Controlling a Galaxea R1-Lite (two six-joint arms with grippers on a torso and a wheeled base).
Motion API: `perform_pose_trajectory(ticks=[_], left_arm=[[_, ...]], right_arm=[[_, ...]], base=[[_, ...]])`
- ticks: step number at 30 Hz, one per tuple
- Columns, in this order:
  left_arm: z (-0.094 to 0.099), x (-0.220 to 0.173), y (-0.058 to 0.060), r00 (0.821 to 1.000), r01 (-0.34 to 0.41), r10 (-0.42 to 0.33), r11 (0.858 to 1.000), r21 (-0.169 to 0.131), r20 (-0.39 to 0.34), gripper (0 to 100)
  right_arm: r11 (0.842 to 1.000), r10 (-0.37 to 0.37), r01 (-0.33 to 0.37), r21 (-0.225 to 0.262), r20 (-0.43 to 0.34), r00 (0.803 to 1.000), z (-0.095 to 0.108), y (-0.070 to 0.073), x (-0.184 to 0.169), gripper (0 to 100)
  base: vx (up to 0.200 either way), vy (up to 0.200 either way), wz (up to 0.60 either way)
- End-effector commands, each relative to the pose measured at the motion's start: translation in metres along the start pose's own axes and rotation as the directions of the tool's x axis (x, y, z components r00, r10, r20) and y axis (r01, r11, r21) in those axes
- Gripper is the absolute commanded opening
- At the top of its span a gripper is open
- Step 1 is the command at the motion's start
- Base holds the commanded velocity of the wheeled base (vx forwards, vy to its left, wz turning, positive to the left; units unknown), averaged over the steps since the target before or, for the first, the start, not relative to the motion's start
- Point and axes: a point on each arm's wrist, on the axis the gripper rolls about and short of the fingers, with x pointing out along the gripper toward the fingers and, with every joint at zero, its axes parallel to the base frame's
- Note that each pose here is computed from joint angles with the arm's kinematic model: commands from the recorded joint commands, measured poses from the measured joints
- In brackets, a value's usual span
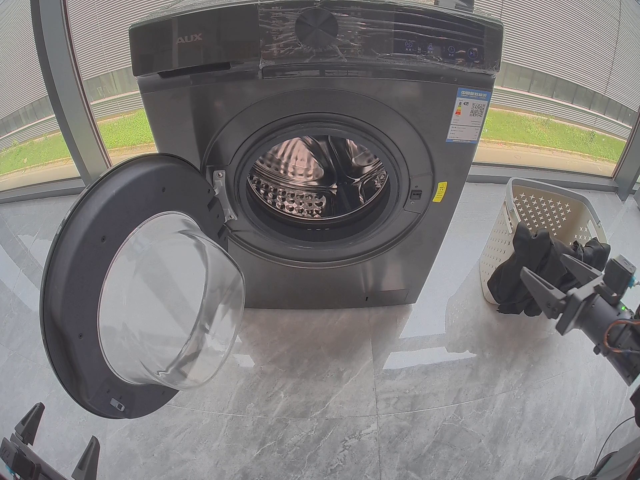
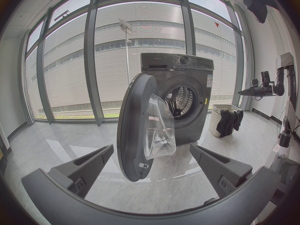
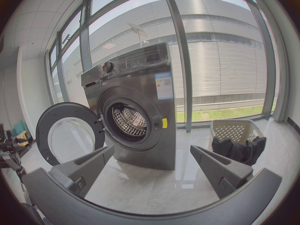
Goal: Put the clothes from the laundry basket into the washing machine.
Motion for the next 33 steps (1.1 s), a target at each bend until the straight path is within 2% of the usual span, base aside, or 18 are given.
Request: perform_pose_trajectory(ticks=[1, 5, 10, 11, 19, 25, 26, 27, 28, 32, 33], left_arm=[[-0.005, 0.000, 0.000, 1.000, -0.001, 0.001, 1.000, 0.000, -0.001, 100], [-0.005, 0.000, 0.000, 1.000, 0.000, 0.000, 1.000, 0.000, -0.001, 100], [-0.005, 0.000, 0.000, 1.000, 0.000, 0.000, 1.000, -0.002, -0.001, 100], [-0.005, 0.000, 0.000, 1.000, 0.000, 0.000, 1.000, -0.002, -0.001, 100], [-0.005, 0.000, 0.000, 1.000, 0.000, 0.000, 1.000, -0.002, -0.001, 100], [-0.005, 0.000, 0.000, 1.000, 0.000, 0.000, 1.000, -0.002, -0.001, 100], [-0.005, 0.000, 0.000, 1.000, 0.000, 0.000, 1.000, -0.002, -0.001, 100], [-0.005, 0.000, 0.000, 1.000, 0.000, 0.000, 1.000, 0.000, -0.001, 100], [-0.005, 0.000, 0.000, 1.000, 0.000, 0.000, 1.000, 0.000, -0.001, 100], [-0.005, 0.000, 0.000, 1.000, 0.000, 0.000, 1.000, 0.000, -0.001, 100], [-0.005, 0.000, 0.000, 1.000, 0.000, 0.000, 1.000, 0.000, -0.001, 100]], right_arm=[[0.996, -0.069, 0.074, -0.042, 0.107, 0.992, 0.005, -0.010, -0.063, 100], [0.995, -0.088, 0.094, -0.043, 0.117, 0.989, 0.001, -0.010, -0.090, 100], [0.986, -0.144, 0.154, -0.059, 0.142, 0.979, -0.004, -0.010, -0.119, 100], [0.983, -0.166, 0.176, -0.059, 0.146, 0.975, -0.009, -0.009, -0.132, 100], [0.983, -0.168, 0.179, -0.050, 0.181, 0.969, -0.042, -0.001, -0.180, 100], [0.980, -0.189, 0.196, -0.028, 0.157, 0.969, -0.060, 0.001, -0.191, 100], [0.974, -0.220, 0.225, -0.027, 0.134, 0.966, -0.066, 0.002, -0.193, 100], [0.974, -0.218, 0.224, -0.029, 0.132, 0.967, -0.068, 0.003, -0.194, 100], [0.974, -0.222, 0.224, -0.019, 0.085, 0.971, -0.074, 0.002, -0.194, 100], [0.971, -0.237, 0.240, -0.023, 0.091, 0.967, -0.073, 0.002, -0.194, 100], [0.962, -0.271, 0.273, -0.020, 0.093, 0.958, -0.073, 0.001, -0.194, 100]], base=[[0.000, 0.000, 0.00], [0.000, 0.000, 0.00], [0.000, 0.000, 0.00], [0.000, 0.000, 0.00], [0.000, 0.000, 0.00], [0.000, 0.000, 0.00], [0.000, 0.000, 0.00], [0.000, 0.000, 0.00], [0.000, 0.000, 0.00], [0.000, 0.000, 0.00], [0.000, 0.000, 0.00]])
